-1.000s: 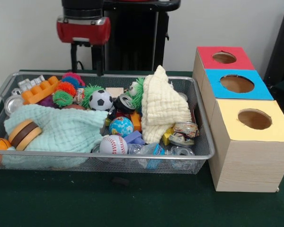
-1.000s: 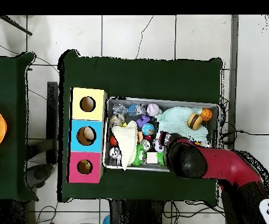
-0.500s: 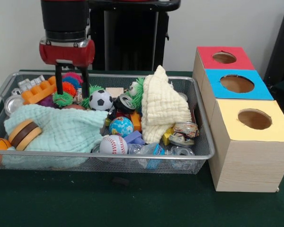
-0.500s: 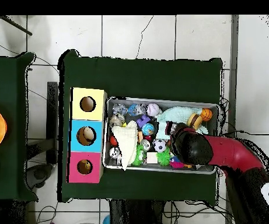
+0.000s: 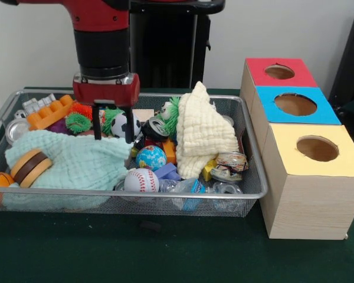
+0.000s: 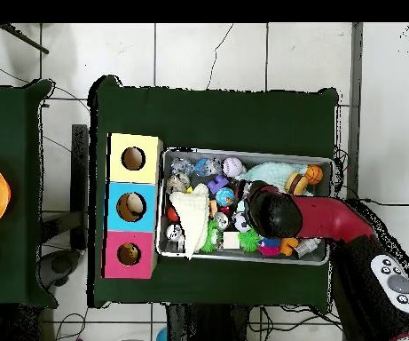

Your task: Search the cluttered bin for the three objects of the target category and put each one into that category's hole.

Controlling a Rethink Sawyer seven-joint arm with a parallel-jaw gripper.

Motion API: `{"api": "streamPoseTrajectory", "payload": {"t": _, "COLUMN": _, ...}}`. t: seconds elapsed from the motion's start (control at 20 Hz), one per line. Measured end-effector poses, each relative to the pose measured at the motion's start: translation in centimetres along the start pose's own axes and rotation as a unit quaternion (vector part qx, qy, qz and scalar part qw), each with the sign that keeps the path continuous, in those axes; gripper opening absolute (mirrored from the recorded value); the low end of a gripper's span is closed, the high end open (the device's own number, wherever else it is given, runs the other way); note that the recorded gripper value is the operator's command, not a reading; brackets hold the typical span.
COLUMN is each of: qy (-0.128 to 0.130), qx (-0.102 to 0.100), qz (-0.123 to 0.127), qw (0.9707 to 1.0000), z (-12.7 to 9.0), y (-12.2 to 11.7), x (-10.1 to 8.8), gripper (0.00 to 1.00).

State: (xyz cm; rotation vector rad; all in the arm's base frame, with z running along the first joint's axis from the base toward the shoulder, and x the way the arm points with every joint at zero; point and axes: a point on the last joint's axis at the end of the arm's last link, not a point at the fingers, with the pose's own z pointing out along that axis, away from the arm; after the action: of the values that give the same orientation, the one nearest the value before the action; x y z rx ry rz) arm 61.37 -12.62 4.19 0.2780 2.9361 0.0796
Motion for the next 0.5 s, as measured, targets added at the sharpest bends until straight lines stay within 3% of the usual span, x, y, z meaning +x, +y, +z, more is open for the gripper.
{"api": "streamPoseTrajectory", "payload": {"t": 0.25, "qy": 0.003, "qx": 0.000, "qz": -0.003, "qw": 1.0000, "z": 1.9, "y": -0.7, "x": 0.1, "gripper": 1.00}}
{"api": "streamPoseTrajectory", "payload": {"t": 0.5, "qy": -0.008, "qx": -0.003, "qz": 0.007, "qw": 0.9999, "z": 3.9, "y": -3.3, "x": -0.9, "gripper": 1.00}}
